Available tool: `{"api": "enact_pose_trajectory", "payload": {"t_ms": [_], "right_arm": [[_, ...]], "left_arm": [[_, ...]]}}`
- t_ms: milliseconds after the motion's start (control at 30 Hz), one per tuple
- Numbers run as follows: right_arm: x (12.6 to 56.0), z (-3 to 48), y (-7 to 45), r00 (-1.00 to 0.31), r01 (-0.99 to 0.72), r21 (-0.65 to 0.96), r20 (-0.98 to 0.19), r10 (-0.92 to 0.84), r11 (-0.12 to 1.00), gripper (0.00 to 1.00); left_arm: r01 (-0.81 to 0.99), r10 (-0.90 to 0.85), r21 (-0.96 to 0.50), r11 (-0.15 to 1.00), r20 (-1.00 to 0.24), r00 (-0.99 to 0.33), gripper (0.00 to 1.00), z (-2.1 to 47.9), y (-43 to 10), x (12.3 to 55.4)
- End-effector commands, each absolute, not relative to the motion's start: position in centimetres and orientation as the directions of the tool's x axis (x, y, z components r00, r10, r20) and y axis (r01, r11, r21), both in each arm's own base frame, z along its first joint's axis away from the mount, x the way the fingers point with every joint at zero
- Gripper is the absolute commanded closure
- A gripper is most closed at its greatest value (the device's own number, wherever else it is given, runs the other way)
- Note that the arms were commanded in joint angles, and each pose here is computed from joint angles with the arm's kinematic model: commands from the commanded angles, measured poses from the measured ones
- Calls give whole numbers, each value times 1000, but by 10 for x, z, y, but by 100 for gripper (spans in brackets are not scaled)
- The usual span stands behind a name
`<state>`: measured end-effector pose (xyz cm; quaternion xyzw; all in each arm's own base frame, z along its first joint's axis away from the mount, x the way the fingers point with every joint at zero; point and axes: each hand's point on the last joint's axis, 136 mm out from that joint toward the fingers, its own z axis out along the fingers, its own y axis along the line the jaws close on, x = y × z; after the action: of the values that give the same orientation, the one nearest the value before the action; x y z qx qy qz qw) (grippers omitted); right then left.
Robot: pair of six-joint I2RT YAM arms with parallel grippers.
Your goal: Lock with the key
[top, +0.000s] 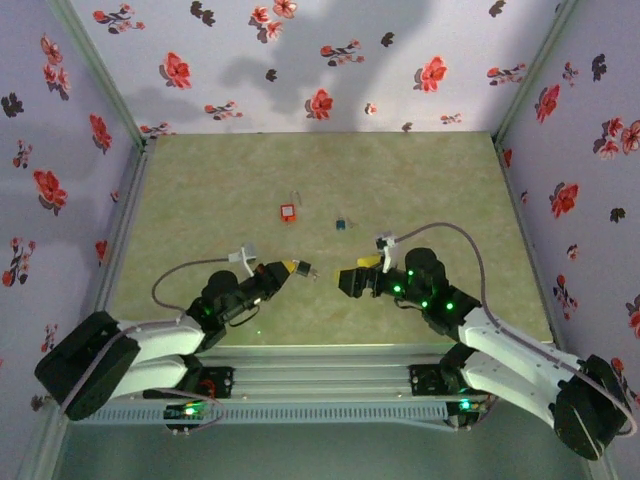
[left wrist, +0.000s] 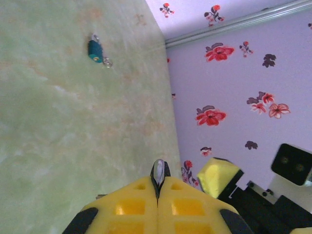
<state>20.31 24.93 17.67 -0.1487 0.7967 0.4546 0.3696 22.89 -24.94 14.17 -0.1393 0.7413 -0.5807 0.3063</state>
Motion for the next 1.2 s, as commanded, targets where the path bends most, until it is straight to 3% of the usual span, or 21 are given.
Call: {"api": "enact_pose_trajectory", "payload": {"t_ms": [0, 267, 600, 867, 1167], "right_arm": [[207, 172, 248, -705, -540, 641, -699, 123, 545, 1], [205, 167, 255, -728, -544, 669, -676, 111, 506, 4], [211, 162, 262, -752, -528, 719, -643, 144, 452, 23], [214, 158, 274, -771, -529, 750, -620, 143, 398, 45], [216, 157, 279, -777, -530, 763, -612, 149, 371, 51]], "left_arm": [[246, -576, -954, 169, -299, -761, 100, 181, -261, 236], [255, -576, -956, 149, -293, -764, 100, 189, -269, 244], [235, -563, -965, 121, -261, -784, 100, 188, -274, 243], [232, -537, -967, 108, -254, -805, 100, 188, -279, 237], [234, -513, -967, 101, -252, -820, 100, 187, -286, 232]]}}
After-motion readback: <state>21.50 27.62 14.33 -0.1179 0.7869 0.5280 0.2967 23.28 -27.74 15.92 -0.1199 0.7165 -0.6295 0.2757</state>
